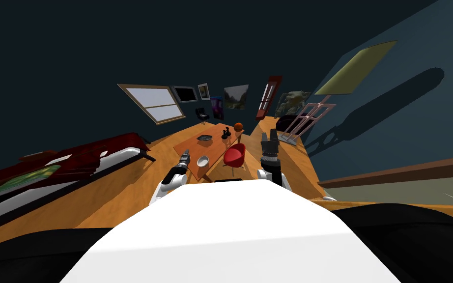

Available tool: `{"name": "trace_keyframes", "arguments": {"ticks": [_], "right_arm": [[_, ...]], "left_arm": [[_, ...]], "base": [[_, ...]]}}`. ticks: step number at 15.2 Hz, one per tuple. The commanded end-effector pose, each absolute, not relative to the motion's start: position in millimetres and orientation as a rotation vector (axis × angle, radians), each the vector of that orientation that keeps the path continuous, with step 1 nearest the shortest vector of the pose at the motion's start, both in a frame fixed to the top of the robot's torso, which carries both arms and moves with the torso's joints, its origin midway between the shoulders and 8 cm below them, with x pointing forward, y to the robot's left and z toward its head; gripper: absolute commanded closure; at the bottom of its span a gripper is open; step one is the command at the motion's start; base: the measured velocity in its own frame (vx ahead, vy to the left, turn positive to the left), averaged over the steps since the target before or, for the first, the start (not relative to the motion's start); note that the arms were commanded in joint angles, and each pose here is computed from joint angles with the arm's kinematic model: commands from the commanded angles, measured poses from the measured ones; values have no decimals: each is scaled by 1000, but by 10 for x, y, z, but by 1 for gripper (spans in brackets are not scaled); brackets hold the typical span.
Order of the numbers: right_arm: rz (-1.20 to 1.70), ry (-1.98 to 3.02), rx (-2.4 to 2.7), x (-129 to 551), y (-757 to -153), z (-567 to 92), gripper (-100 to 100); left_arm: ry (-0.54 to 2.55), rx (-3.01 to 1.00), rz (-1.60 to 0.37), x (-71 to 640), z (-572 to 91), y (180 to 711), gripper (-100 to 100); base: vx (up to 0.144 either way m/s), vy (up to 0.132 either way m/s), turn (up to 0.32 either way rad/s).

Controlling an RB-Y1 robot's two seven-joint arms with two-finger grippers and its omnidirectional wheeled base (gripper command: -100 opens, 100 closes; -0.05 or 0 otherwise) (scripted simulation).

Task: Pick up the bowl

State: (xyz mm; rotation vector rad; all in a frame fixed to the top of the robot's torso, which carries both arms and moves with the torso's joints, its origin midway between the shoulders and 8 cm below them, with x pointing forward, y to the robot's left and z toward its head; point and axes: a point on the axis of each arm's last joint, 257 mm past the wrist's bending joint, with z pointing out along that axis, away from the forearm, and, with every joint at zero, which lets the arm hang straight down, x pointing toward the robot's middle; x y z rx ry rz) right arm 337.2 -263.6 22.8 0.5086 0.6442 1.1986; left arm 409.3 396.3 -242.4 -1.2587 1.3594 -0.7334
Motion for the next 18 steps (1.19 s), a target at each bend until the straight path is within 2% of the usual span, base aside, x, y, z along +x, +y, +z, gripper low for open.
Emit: {"name": "trace_keyframes", "arguments": {"ticks": [1, 18], "right_arm": [[1199, 644, 509, 3372, -2636, 228, 0], [1199, 644, 509, 3372, -2636, 228, 0]], "left_arm": [[1393, -1296, -707, 4060, -2571, 3984, -100], [1604, -1577, -490, 3608, -3531, 4322, -100]], "base": [[19, -3, -44], [19, -4, -77]]}}
